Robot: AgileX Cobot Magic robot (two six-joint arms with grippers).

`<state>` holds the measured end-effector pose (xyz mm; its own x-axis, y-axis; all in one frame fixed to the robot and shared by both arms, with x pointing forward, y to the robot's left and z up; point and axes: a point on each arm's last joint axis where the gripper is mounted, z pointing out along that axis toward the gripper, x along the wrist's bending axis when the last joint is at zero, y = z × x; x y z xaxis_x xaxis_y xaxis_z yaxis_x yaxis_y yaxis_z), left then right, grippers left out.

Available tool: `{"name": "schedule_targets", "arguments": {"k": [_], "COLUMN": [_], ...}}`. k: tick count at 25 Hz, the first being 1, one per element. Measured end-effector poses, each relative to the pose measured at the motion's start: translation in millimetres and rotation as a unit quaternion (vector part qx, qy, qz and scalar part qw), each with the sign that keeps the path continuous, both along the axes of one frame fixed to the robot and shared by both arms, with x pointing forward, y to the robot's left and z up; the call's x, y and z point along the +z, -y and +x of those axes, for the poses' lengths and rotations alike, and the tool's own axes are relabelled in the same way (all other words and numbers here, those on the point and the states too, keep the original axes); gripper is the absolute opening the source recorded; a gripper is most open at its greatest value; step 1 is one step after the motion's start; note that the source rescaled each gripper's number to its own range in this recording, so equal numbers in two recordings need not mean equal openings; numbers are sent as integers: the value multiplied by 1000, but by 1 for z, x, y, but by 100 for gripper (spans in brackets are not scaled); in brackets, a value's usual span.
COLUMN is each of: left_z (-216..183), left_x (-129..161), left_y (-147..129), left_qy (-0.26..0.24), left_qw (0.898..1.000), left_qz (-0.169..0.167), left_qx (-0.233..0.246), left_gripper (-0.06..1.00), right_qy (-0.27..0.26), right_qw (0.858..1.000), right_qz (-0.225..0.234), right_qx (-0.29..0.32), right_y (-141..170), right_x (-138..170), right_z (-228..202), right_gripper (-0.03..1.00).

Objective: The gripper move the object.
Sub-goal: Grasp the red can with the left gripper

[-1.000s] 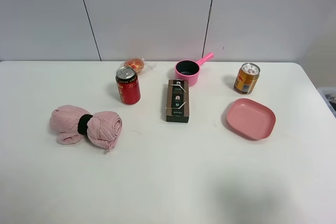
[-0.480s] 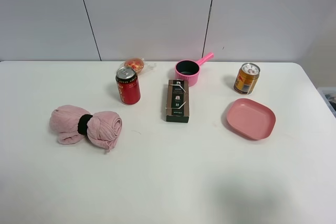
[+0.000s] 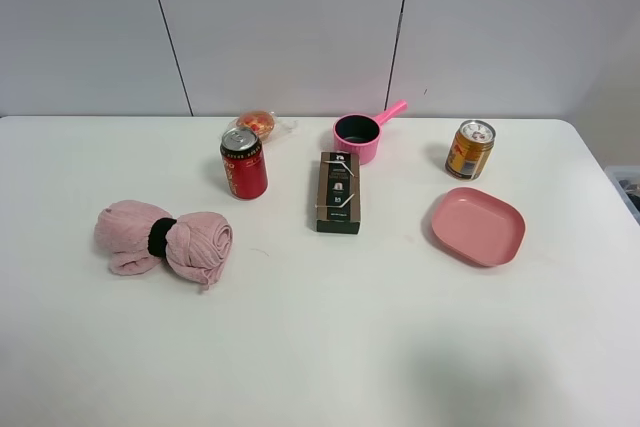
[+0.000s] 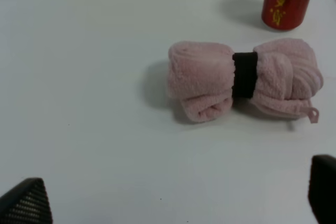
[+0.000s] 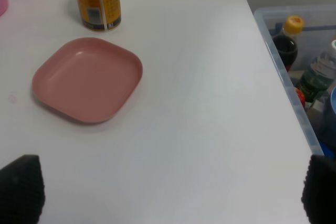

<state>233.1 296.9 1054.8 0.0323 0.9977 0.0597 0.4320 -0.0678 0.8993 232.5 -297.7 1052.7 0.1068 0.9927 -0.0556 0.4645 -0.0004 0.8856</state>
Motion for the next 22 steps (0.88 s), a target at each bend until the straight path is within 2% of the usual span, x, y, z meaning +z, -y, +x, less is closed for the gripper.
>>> {"name": "schedule_targets", "arguments": {"k": [5,9,11,16,22], "left_z": [5,29,47,97,172], "left_x": [0,4,12,39,67], "left_y": [0,0,1,1,-3], "left_qy": [-14,-82,-102,-97,-122], "left_qw": [1000,997,995,995,992], "left_qz": [-1,-13,-21,-17,-17], "left_qx": [0,-5,-11,-28,-27], "left_gripper": [100,100,100,100,100], "right_qy": [0,0,0,0,0], "right_qw": [1000,1000,1000,1000,1000], "right_qz": [0,0,0,0,0], "right_qx": [0,0,0,0,0], "right_y": [0,0,0,0,0], "right_x": [0,0,0,0,0], "right_z": [0,0,0,0,0], "right_gripper": [100,100,100,100,100]}}
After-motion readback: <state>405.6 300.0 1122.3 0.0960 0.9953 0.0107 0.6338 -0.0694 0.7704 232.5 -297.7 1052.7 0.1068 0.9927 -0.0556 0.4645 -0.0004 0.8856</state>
